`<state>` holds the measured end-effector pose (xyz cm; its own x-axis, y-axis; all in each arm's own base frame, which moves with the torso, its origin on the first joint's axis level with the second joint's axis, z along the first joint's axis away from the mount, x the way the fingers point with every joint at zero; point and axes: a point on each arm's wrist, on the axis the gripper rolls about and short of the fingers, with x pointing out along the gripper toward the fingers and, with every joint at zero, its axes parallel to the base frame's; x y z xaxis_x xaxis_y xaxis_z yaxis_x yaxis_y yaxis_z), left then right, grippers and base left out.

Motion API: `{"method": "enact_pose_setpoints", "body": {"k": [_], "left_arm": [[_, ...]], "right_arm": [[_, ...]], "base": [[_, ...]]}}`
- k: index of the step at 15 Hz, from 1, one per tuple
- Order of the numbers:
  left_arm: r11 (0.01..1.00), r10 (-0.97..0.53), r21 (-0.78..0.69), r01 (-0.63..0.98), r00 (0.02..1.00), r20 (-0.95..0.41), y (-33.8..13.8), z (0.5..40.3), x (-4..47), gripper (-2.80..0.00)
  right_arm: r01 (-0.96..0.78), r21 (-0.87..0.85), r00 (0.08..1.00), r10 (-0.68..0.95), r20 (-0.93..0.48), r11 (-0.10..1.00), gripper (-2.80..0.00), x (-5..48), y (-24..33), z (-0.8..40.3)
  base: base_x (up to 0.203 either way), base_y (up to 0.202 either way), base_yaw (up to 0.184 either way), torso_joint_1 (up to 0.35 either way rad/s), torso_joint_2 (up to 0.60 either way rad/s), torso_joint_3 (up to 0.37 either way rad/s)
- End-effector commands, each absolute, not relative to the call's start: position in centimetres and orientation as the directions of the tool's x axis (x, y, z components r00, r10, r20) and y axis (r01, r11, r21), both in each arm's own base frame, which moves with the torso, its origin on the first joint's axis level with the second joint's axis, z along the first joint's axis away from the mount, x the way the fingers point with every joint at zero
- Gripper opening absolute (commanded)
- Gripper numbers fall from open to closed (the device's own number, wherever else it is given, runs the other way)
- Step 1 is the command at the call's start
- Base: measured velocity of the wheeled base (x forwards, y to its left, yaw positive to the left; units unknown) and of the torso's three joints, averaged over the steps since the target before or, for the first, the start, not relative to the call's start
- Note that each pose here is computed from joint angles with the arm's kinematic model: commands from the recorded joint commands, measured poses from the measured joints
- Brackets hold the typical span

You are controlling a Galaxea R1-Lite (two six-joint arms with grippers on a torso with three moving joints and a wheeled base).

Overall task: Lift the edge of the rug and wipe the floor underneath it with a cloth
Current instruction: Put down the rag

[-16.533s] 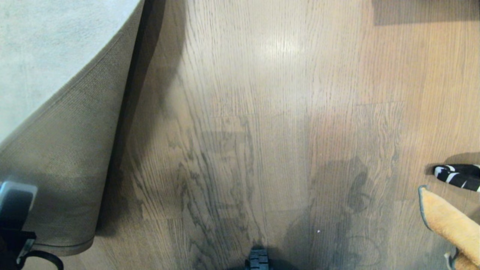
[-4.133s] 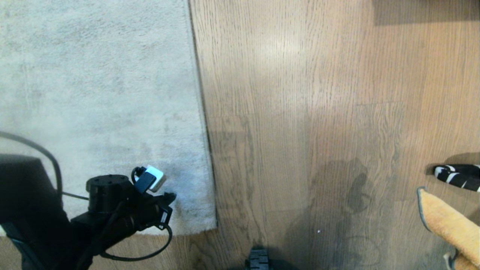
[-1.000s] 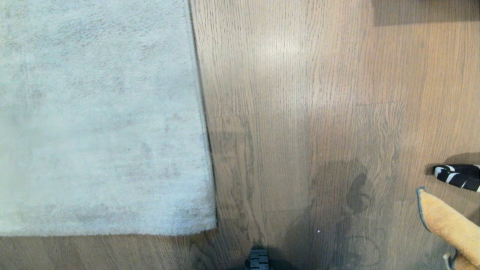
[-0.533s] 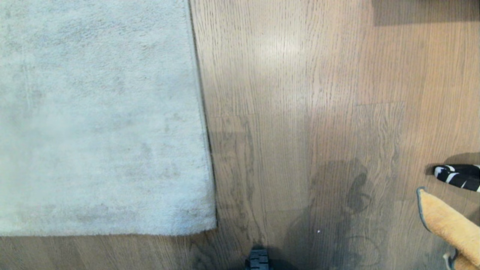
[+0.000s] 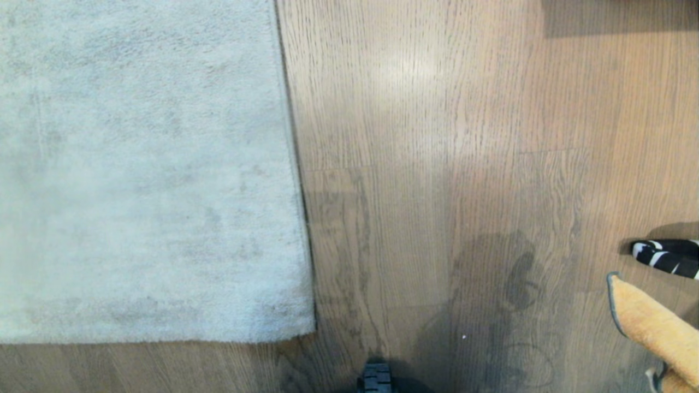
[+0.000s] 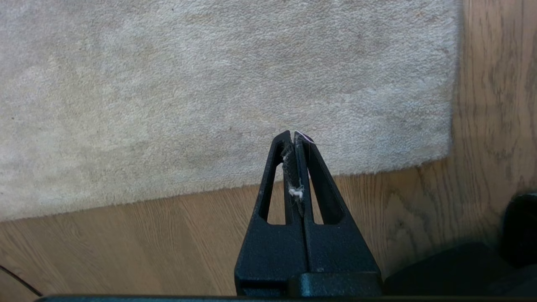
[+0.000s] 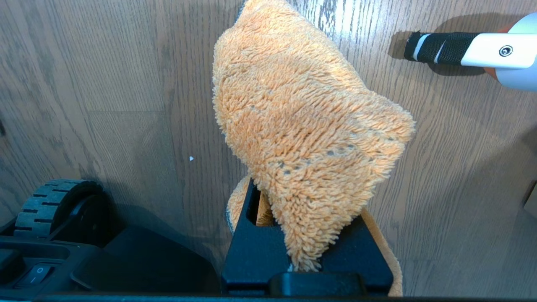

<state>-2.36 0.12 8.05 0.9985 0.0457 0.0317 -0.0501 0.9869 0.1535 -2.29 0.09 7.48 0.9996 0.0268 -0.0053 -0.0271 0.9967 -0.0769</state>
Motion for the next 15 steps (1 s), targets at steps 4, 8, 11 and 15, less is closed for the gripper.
{"method": "enact_pose_setpoints", "body": {"k": [4,8,11,15], "left_arm": [[0.987,0.046,0.152,-0.050,0.998,0.033,0.12,8.05,-2.36,-2.80],[0.988,0.051,0.142,-0.055,0.998,0.034,0.13,8.05,-2.36,-2.80],[0.989,0.051,0.139,-0.055,0.998,0.034,0.13,8.05,-2.36,-2.80],[0.989,0.051,0.139,-0.055,0.998,0.034,0.13,8.05,-2.36,-2.80]], "right_arm": [[-0.028,-0.078,1.000,0.028,-0.007,0.997,-2.80,-2.28,0.09,7.47],[-0.028,-0.078,1.000,0.028,-0.007,0.997,-2.80,-2.28,0.09,7.47],[-0.028,-0.076,1.000,0.028,-0.006,0.997,-2.80,-2.28,0.09,7.48],[-0.028,-0.077,1.000,0.028,-0.006,0.997,-2.80,-2.28,0.09,7.49]], "base": [[0.000,0.000,0.000,0.000,0.00,0.000],[0.000,0.000,0.000,0.000,0.00,0.000],[0.000,0.000,0.000,0.000,0.00,0.000],[0.000,0.000,0.000,0.000,0.00,0.000]]}}
